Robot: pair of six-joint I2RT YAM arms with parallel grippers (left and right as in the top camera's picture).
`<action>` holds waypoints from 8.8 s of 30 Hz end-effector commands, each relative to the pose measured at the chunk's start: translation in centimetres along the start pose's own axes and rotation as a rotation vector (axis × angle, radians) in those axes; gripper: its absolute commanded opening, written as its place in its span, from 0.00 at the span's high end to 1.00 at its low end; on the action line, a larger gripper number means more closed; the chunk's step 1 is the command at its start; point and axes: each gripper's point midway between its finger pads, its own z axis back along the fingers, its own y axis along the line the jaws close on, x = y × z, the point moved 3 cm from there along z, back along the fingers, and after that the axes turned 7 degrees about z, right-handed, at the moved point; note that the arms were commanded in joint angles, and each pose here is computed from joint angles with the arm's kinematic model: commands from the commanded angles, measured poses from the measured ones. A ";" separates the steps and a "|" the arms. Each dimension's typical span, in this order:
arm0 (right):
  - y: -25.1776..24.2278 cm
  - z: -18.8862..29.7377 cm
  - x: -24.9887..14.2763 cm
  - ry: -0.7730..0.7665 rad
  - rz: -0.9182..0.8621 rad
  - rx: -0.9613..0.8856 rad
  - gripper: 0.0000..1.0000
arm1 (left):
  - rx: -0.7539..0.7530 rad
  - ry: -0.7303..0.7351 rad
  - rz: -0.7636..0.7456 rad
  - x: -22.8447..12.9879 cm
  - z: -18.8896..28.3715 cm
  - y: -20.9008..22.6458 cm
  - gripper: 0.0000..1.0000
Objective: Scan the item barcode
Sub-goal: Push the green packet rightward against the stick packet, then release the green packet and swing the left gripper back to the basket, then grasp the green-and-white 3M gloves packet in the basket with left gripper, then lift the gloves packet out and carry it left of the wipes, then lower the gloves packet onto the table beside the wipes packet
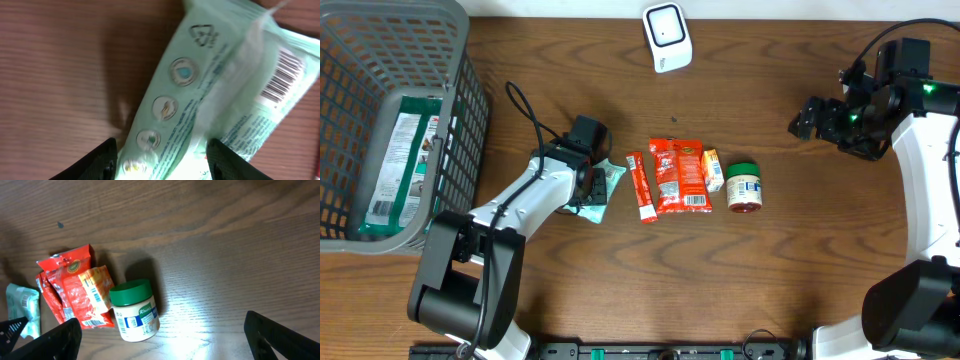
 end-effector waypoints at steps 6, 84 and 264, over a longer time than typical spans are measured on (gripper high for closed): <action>-0.2 0.4 0.0 -0.012 -0.005 0.005 0.01 | -0.139 0.045 -0.037 -0.3 -0.6 -2.4 0.43; -0.2 0.4 0.0 -0.012 -0.005 0.005 0.01 | 0.443 -0.605 0.456 14.6 32.4 24.8 0.06; -0.2 0.4 0.0 -0.012 -0.005 0.005 0.01 | -0.121 0.166 0.244 5.0 3.8 -1.5 0.93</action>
